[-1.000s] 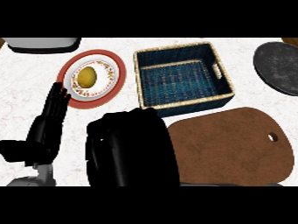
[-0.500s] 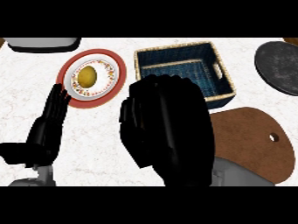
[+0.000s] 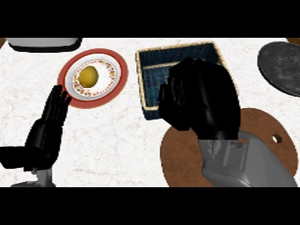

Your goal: Pick the croissant from the cutting board and place it in the basket

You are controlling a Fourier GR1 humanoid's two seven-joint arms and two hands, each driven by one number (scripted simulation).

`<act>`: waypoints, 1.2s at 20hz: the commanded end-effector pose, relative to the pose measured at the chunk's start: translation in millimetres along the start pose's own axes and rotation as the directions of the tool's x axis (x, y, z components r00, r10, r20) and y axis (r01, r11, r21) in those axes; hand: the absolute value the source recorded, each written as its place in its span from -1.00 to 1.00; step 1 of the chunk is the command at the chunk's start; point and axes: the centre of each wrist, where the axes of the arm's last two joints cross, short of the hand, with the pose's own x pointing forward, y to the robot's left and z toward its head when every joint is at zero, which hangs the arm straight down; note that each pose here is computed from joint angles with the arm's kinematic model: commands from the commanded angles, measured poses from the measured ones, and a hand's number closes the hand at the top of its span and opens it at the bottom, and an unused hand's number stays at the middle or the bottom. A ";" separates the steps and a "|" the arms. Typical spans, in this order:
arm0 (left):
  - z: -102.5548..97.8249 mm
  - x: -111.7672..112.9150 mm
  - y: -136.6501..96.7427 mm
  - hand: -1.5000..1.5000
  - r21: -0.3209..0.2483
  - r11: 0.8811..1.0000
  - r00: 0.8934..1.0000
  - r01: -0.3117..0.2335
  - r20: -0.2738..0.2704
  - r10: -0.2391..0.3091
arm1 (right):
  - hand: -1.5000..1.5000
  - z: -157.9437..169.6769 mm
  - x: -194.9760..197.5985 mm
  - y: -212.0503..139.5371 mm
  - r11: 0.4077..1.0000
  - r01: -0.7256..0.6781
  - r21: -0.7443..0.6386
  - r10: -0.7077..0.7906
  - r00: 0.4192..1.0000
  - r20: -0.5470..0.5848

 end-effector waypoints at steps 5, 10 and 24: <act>3.2 -1.6 6.0 0.00 0.002 1.000 1.000 0.012 0.001 -0.012 | 1.00 -15.5 -46.6 27.5 0.996 -0.068 0.053 0.069 0.997 -0.031; -9.7 -11.7 -3.6 0.00 0.006 1.000 1.000 0.006 0.004 -0.006 | 1.00 -29.2 -52.8 37.9 0.999 0.001 0.054 0.002 0.999 -0.051; -15.5 -1.6 2.1 0.00 0.005 1.000 1.000 0.006 -0.002 -0.006 | -1.00 -51.9 -103.4 48.8 0.996 0.013 0.085 0.001 0.987 -0.163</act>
